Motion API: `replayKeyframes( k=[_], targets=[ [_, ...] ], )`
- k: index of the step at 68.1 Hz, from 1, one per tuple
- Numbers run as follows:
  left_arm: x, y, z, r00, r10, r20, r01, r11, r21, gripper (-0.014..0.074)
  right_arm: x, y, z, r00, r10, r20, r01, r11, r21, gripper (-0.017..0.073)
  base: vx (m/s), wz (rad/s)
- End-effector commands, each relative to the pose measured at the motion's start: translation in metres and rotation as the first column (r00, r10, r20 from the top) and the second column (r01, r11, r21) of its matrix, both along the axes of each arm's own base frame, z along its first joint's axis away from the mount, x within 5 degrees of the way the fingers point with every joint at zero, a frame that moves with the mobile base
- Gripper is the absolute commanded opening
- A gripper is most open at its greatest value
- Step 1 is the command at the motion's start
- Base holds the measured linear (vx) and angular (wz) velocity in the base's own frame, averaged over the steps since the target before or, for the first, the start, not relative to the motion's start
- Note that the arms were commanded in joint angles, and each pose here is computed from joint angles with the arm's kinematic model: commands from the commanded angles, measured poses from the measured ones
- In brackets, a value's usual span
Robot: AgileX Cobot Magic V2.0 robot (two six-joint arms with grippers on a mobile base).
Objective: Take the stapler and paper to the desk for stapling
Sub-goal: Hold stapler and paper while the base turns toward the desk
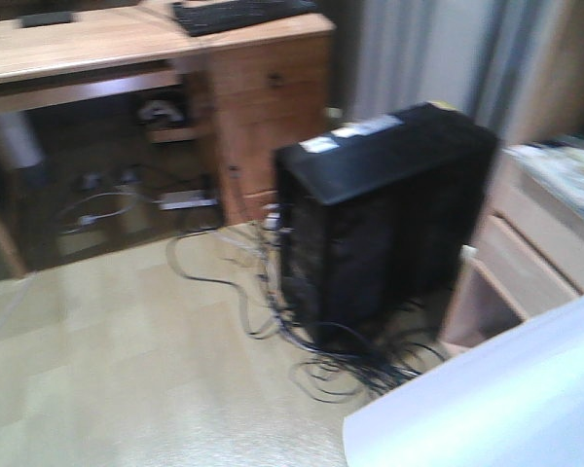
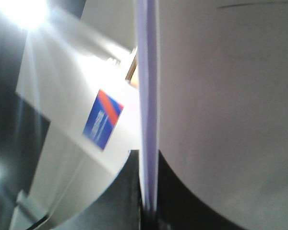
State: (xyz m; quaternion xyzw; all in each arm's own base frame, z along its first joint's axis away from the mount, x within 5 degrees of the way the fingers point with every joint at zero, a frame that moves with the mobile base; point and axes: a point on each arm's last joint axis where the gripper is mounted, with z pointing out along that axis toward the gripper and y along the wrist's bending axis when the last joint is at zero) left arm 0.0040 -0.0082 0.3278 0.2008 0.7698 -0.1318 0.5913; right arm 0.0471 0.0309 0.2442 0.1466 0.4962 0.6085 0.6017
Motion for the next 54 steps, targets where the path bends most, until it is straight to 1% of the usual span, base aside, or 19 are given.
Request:
replayKeyframes(
  k=[1, 11, 22, 54],
  targets=[
    [0.0008, -0.0005, 0.0181, 0.994, 0.004, 0.111, 0.004, 0.997, -0.071, -0.0006, -0.0014, 0.0009, 0.0025, 0.999, 0.01, 0.044, -0.01, 1.0, 0.002, -0.0002, 0.11, 0.76],
    [0.0008, -0.0005, 0.0181, 0.994, 0.004, 0.111, 0.004, 0.997, -0.071, -0.0006, -0.0014, 0.0009, 0.0025, 0.999, 0.01, 0.044, -0.01, 1.0, 0.002, -0.0002, 0.11, 0.69],
    [0.0008, -0.0005, 0.0181, 0.994, 0.004, 0.111, 0.004, 0.997, -0.071, -0.0006, -0.0014, 0.0009, 0.0025, 0.999, 0.01, 0.044, -0.01, 1.0, 0.002, -0.0002, 0.11, 0.5],
    [0.0008, -0.0005, 0.0181, 0.994, 0.004, 0.111, 0.004, 0.997, -0.071, -0.0006, -0.0014, 0.0009, 0.0025, 0.999, 0.01, 0.044, -0.01, 1.0, 0.002, -0.0002, 0.13, 0.31]
  ],
)
